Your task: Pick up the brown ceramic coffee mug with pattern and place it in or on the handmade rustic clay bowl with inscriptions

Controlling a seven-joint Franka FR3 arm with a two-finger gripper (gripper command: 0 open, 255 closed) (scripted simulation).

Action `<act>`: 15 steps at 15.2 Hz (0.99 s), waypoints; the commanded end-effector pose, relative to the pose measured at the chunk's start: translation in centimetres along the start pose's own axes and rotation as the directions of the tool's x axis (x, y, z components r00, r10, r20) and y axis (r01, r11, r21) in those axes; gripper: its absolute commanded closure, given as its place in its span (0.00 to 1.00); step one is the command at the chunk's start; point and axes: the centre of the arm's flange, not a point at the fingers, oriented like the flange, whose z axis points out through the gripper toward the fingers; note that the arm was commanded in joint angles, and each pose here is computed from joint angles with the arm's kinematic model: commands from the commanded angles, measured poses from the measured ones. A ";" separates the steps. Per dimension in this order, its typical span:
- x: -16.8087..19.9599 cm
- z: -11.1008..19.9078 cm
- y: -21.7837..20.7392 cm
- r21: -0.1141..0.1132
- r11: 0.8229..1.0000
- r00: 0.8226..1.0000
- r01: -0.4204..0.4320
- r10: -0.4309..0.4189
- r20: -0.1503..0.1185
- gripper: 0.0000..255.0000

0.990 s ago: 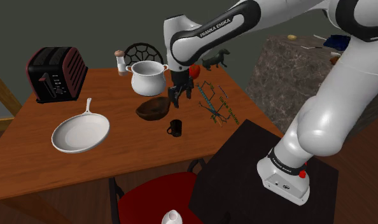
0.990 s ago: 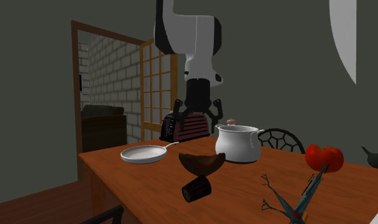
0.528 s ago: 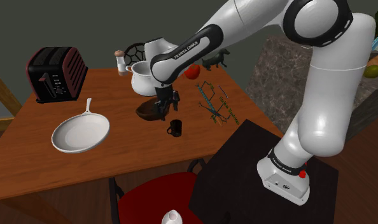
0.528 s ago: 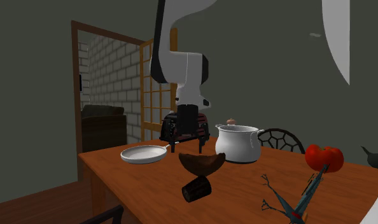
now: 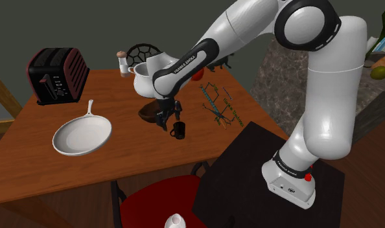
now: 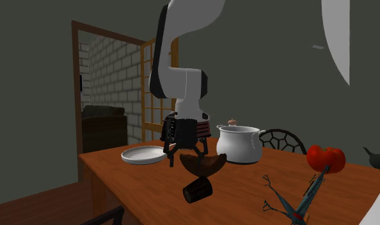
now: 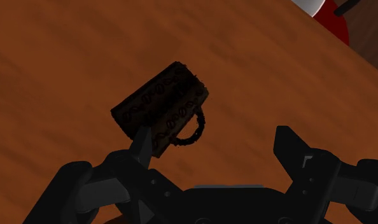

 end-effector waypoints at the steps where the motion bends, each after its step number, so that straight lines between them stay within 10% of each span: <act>1: 0.1 0.6 -0.1 0.000 1.000 1.000 0.000 0.000 -0.001 0.00; 8: 0.1 0.6 -0.1 0.000 1.000 1.000 0.000 0.000 -0.001 0.00; 9: 0.1 0.6 -0.1 0.000 1.000 1.000 0.000 0.000 -0.001 1.00; 15: 0.1 0.6 -0.1 0.000 1.000 1.000 0.000 0.000 -0.001 1.00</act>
